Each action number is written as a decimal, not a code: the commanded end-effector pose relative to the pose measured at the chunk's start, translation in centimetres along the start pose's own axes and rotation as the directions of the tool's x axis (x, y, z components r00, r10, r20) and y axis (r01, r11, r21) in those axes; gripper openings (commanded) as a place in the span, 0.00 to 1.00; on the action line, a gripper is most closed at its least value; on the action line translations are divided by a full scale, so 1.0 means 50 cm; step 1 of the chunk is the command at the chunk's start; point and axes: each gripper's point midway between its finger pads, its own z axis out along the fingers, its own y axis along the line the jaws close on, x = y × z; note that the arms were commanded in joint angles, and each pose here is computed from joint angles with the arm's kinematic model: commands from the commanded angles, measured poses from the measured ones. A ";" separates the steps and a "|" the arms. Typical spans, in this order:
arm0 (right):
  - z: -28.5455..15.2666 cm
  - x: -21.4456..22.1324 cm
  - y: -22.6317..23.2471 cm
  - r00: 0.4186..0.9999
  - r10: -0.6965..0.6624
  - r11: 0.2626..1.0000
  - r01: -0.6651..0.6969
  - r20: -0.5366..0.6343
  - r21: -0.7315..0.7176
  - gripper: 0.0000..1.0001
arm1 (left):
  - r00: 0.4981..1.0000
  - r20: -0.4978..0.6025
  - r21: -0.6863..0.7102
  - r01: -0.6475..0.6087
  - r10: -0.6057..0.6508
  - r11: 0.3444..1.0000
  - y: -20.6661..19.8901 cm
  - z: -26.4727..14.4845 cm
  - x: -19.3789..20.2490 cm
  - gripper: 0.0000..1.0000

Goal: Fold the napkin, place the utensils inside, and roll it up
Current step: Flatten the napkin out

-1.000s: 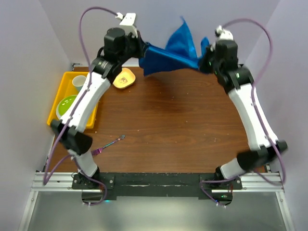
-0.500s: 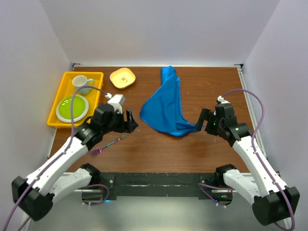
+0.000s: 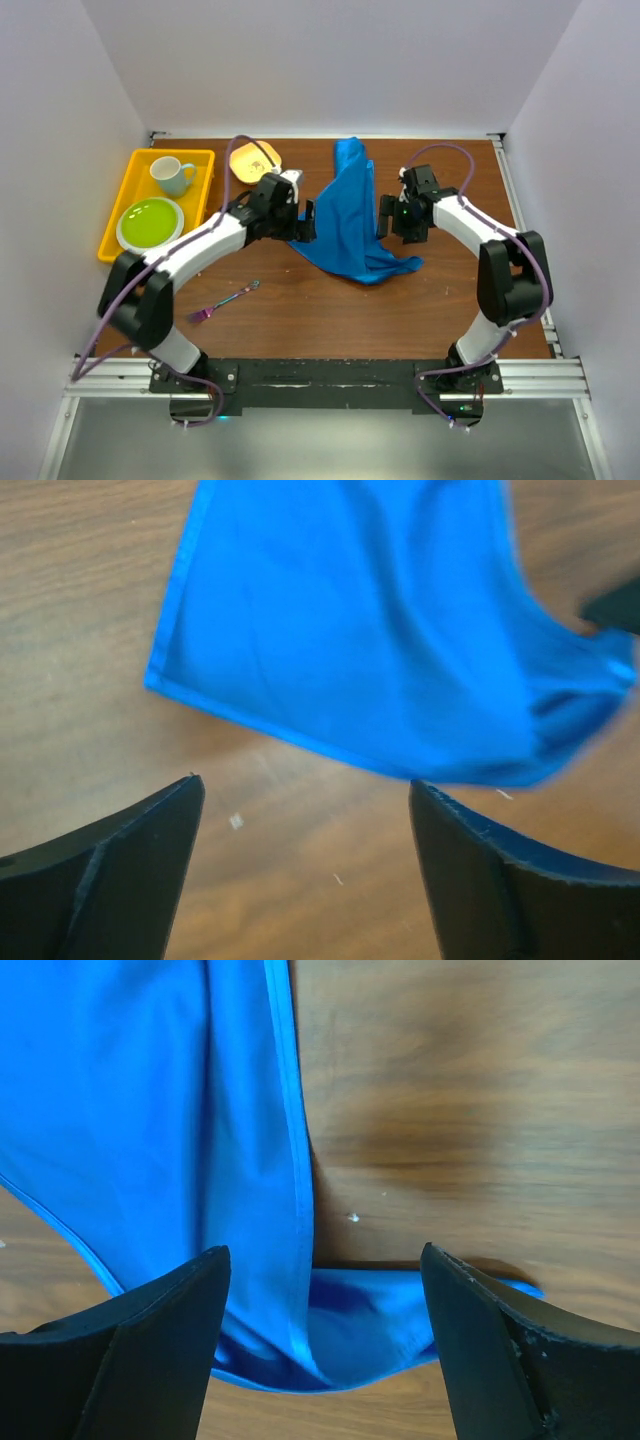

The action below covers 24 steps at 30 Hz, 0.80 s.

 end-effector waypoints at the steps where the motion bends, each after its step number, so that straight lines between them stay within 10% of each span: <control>1: 0.009 0.007 0.053 0.999 -0.041 0.987 0.035 -0.035 -0.154 0.81 | 0.991 -0.042 -0.158 -0.133 0.128 0.979 0.055 0.048 -0.027 1.00; 12: 0.061 0.053 0.054 0.996 -0.033 0.978 0.016 -0.081 -0.207 0.63 | 0.980 -0.080 -0.266 -0.196 0.182 0.944 0.131 0.121 0.025 1.00; 17: 0.081 0.067 0.047 0.996 -0.020 0.980 0.003 -0.084 -0.200 0.37 | 0.986 -0.122 -0.250 -0.141 0.113 0.958 0.161 0.165 0.053 0.93; 24: 0.075 0.061 0.028 0.999 0.025 0.989 -0.030 -0.036 -0.148 0.00 | 0.996 -0.033 -0.196 -0.084 0.080 0.977 0.148 0.178 -0.005 0.53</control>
